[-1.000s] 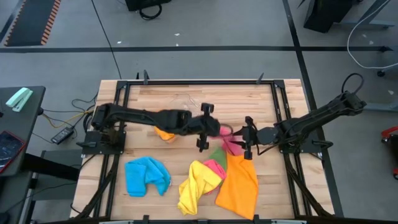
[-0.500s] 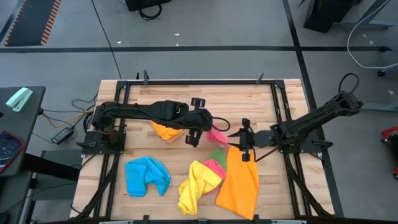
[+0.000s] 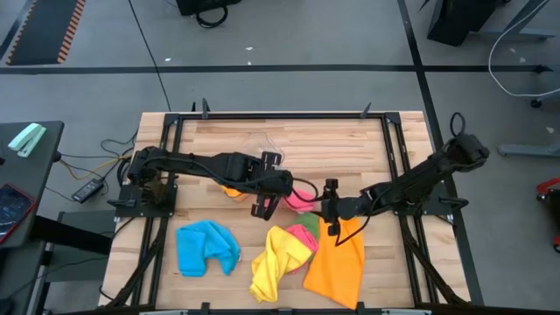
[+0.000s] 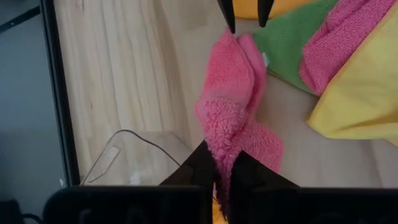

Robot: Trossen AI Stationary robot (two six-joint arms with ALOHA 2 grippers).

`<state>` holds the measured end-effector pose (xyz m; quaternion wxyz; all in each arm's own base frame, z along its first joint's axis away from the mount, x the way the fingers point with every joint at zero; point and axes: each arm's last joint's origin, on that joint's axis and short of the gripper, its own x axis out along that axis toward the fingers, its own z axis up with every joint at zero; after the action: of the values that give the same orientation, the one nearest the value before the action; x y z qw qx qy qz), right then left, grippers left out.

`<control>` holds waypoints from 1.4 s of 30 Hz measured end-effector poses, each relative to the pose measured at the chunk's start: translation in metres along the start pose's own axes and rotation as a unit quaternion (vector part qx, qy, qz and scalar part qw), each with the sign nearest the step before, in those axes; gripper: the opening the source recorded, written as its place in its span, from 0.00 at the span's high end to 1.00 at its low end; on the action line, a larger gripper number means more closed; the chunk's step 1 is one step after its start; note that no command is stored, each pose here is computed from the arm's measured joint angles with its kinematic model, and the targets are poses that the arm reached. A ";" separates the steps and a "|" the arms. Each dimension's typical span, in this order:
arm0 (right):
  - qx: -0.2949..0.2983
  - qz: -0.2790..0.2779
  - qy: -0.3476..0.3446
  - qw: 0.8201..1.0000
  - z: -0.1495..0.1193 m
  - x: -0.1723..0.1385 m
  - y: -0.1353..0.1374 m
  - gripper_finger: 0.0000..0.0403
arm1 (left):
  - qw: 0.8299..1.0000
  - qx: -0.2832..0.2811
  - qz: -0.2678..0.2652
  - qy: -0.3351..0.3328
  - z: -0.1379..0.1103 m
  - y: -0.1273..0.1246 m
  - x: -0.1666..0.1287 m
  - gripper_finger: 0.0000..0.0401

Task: Fold microfiber towels
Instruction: Fold the pink microfiber towel

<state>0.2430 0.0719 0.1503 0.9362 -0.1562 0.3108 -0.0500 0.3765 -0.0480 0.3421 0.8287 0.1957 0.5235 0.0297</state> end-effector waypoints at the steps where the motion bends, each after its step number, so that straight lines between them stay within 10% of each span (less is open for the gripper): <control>1: -0.002 -0.001 0.004 1.000 -0.001 0.002 0.000 0.54 | 1.000 0.000 0.000 0.000 0.000 0.000 0.000 0.96; 18: -0.069 -0.074 0.067 0.993 -0.026 0.032 0.008 0.43 | 1.000 -0.015 -0.007 0.000 0.000 0.001 0.000 0.97; 36: -0.075 -0.080 0.079 0.991 -0.028 0.035 -0.001 0.97 | 1.000 -0.015 -0.007 -0.003 0.000 0.001 0.000 0.93; 42: -0.091 -0.083 0.092 0.988 -0.021 0.019 -0.007 0.99 | 1.000 0.006 -0.005 -0.015 0.003 0.001 0.000 0.98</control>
<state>0.2460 0.0559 0.1262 0.8779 -0.2609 0.3852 -0.1133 0.3791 -0.0477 0.3432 0.8351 0.1987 0.5125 0.0196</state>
